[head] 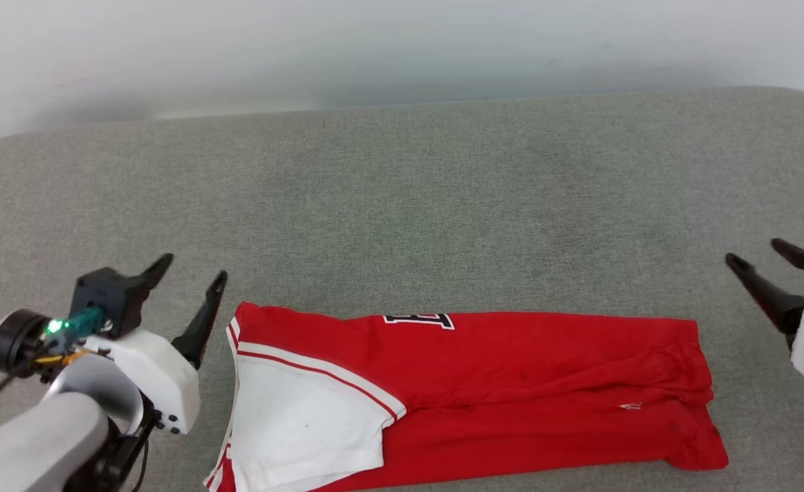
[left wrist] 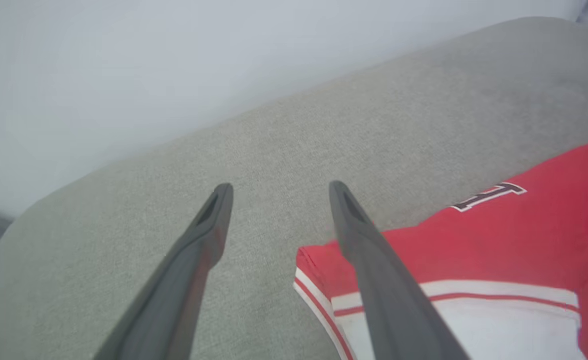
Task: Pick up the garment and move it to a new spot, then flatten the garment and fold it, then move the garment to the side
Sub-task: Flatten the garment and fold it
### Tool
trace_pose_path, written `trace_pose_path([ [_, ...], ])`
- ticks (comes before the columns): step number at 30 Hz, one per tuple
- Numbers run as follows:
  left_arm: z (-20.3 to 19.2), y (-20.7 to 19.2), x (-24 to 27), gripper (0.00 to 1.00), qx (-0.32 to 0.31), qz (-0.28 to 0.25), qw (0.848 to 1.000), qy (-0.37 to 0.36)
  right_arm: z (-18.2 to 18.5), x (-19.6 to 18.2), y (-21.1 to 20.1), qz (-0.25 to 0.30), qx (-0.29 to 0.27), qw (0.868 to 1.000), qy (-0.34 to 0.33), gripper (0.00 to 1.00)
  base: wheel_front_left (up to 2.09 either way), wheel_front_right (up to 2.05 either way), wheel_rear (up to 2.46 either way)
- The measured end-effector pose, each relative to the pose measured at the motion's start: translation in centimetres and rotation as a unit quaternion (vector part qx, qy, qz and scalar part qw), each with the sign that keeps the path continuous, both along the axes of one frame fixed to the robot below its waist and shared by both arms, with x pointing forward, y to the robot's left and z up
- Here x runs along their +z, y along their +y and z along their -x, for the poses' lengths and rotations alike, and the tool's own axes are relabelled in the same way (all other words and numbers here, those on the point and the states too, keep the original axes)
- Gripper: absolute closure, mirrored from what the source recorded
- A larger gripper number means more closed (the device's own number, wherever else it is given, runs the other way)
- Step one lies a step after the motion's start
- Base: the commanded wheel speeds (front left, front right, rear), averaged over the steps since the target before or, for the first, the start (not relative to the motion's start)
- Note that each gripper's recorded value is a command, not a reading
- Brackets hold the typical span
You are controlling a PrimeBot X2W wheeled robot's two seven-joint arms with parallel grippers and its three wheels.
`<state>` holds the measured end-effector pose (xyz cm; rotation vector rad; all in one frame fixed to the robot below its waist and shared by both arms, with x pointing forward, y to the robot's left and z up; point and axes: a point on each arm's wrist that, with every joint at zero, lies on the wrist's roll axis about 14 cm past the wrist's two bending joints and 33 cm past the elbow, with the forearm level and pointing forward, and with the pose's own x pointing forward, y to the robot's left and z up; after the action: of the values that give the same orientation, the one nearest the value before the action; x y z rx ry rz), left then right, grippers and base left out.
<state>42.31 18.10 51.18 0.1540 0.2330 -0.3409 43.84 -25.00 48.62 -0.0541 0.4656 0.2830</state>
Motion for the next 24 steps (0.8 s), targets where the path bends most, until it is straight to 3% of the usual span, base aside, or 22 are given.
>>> trace_pose_path([
  [9, -0.5, 2.0, 1.1, 0.00, 0.109, 0.013, 0.989, -0.095, 2.0, -4.4, -1.7, -0.067, -0.081, 0.992, 0.063, 0.00, 0.00, 0.00, 0.00],
  [16, 1.2, 3.5, 1.4, 0.00, 0.182, 0.022, 0.973, -0.141, 5.3, -8.6, 0.6, -0.146, -0.100, 0.972, 0.154, 0.00, 0.00, 0.00, 0.00],
  [24, 3.1, 4.9, 1.3, 0.00, 0.231, 0.027, 0.958, -0.168, 7.5, -11.5, 3.3, -0.196, -0.100, 0.950, 0.223, 0.00, 0.00, 0.00, 0.00],
])
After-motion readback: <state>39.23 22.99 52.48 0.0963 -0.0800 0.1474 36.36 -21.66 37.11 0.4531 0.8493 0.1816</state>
